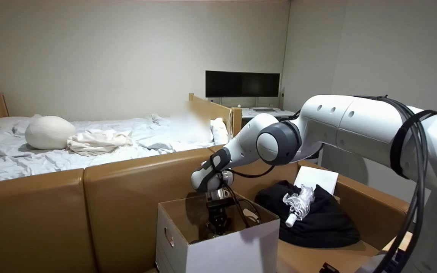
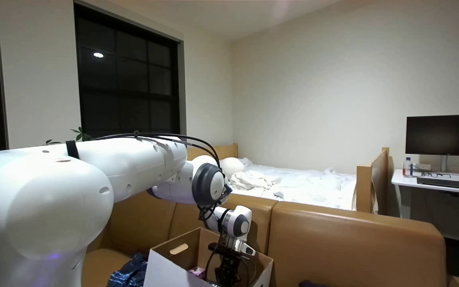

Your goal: Take the umbrella and the jacket out of the box

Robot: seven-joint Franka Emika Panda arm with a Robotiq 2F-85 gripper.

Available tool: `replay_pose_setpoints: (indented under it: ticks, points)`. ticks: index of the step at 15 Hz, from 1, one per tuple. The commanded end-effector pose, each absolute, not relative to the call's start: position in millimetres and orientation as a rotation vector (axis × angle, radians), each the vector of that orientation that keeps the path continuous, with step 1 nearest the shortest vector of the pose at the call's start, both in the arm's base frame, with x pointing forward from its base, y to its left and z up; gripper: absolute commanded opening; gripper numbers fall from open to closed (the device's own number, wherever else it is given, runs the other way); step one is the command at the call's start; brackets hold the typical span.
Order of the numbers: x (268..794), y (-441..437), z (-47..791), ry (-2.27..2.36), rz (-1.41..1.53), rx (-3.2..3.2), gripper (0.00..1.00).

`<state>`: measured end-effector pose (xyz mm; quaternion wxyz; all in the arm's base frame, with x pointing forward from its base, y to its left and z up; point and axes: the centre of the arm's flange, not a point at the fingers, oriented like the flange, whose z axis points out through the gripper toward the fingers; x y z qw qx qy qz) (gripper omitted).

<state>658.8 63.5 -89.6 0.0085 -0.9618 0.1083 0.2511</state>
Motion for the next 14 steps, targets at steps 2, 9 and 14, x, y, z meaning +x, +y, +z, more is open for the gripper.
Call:
replay_pose_setpoints:
  ticks: [2,9,14]
  points:
    - [683.0,66.1,-99.1,0.321,0.719,-2.995,0.02]
    - [694.4,25.8,-71.6,0.544,0.653,-2.945,0.02]
    - [705.6,-12.3,-60.5,0.713,0.631,-2.883,0.01]
